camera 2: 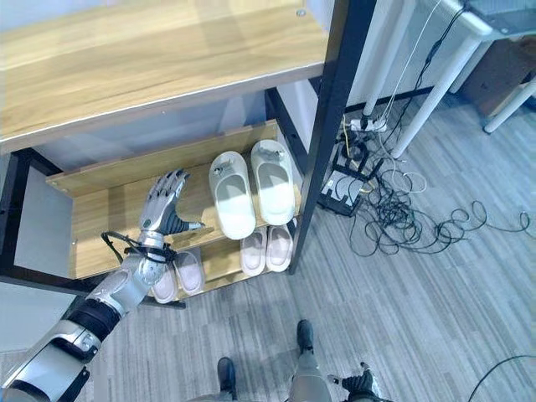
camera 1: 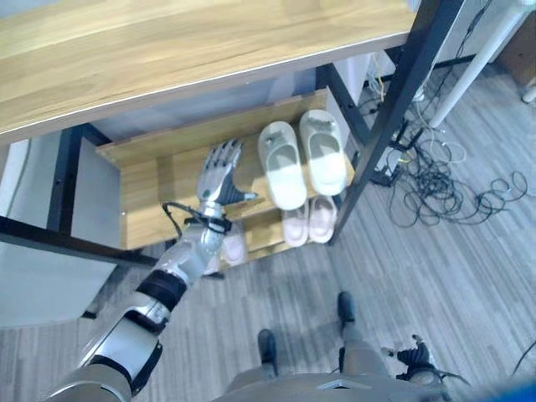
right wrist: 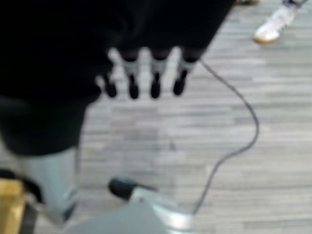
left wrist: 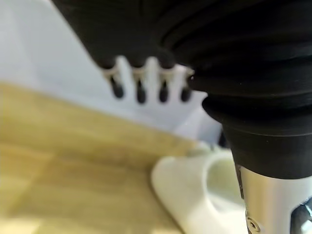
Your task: Arrange the slippers neatly on the shoe rack.
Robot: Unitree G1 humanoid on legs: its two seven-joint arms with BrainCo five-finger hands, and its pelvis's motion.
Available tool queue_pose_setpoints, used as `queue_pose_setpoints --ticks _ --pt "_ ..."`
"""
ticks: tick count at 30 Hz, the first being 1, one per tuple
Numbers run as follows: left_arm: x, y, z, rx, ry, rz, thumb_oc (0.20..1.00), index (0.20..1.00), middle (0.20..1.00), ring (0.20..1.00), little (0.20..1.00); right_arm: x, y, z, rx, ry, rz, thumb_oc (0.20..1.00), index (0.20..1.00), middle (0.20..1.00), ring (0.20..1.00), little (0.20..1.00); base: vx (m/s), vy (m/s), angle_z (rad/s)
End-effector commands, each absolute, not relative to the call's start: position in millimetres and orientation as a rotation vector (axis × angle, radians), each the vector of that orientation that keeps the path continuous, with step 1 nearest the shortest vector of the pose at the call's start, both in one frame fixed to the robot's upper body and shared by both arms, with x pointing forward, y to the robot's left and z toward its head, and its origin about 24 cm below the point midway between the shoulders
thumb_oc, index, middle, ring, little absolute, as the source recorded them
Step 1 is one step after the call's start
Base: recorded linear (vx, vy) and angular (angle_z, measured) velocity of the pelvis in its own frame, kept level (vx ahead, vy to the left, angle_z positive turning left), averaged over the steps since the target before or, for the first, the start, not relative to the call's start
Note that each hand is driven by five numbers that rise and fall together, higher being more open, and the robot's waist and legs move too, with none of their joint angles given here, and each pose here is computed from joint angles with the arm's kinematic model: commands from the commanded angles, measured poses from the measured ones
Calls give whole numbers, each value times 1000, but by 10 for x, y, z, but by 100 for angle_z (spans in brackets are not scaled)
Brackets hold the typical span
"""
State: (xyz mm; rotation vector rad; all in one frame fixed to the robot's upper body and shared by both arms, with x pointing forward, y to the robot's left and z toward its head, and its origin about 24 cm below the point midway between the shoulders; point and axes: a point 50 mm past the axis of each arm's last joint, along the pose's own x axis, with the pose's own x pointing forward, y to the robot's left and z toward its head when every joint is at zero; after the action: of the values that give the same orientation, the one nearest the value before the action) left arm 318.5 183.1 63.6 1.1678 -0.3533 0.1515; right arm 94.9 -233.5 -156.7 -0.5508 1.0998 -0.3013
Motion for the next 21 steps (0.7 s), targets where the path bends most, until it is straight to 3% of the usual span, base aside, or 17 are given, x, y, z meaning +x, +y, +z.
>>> queue_pose_setpoints --ticks 1,9,21 --pt "3300 1836 893 1020 -412 239 1000 1000 1000 1000 1000 917 -2500 -1535 -527 1119 -387 1000 1000 1000 1000 1000 50 -59 -10" --pt "2805 1878 502 779 -309 187 1000 1000 1000 1000 1000 748 -2486 -1586 -400 1194 -475 1000 1000 1000 1000 1000 52 -53 7" --pt "2205 2080 191 673 -132 80 1000 1000 1000 1000 1000 455 -2437 -1647 -340 1284 -494 1000 1000 1000 1000 1000 -4 -44 9"
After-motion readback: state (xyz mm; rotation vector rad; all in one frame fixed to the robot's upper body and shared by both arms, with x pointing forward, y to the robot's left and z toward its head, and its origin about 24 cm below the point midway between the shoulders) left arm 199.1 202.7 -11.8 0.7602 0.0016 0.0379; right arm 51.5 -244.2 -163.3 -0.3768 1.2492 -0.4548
